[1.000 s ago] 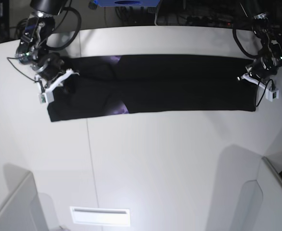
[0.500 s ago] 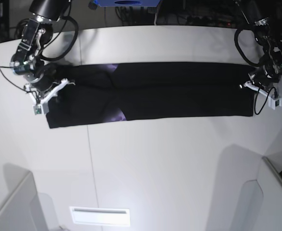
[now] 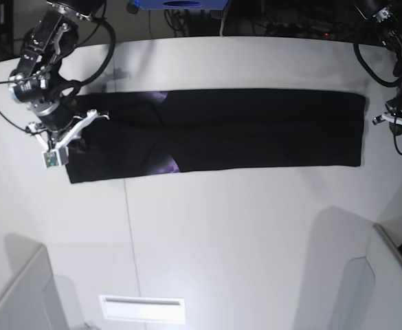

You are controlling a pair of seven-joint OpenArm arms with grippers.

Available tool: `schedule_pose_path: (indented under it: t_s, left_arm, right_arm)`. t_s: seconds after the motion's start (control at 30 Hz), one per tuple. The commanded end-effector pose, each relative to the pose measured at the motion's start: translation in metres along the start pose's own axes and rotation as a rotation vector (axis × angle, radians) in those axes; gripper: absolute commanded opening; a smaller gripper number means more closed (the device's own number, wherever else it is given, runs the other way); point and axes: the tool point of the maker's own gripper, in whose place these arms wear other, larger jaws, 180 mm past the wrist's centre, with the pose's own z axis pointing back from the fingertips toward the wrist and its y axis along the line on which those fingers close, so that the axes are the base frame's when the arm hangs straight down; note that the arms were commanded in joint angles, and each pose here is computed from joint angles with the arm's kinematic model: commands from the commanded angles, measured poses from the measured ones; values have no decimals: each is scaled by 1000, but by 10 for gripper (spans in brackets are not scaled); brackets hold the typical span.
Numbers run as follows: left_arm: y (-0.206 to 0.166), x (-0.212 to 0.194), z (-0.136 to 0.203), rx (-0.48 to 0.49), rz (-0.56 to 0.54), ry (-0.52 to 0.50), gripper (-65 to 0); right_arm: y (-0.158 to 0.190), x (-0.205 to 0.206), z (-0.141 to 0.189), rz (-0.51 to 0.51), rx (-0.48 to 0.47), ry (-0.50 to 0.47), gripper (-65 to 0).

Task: Fold the T-shirt properly
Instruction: 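Grasp the strip end with the left gripper and fold it toward the right gripper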

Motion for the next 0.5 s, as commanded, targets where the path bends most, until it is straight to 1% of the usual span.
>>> schedule_pose_path:
  t_s: [0.0, 0.13, 0.2, 0.27, 0.33, 0.37, 0.47]
  left_arm:
    - [2, 14, 5, -4, -27, -45, -614]
    - [-7, 9, 4, -81, -146, -36, -392]
    - [-9, 0, -2, -108, -164, -8, -268]
    - [-8, -5, -11, -120, -134, 11, -161]
    - [-5, -16, -20, -126, -92, 43, -95]
    - [-4, -19, -25, -129, -73, 54, -79]
    - [-2, -28, -33, -136, -36, 79, -79]
  right_arm:
    - [-1, 15, 3, 11, 1, -55, -650]
    - [0, 13, 3, 9, 2, -48, -650]
    - [0, 13, 3, 9, 2, -46, -650]
    - [0, 12, 3, 9, 2, -45, -650]
    - [1, 8, 4, 8, 4, -36, -650]
    - [1, 8, 4, 8, 4, -36, -650]
    - [1, 6, 4, 7, 4, -33, -650]
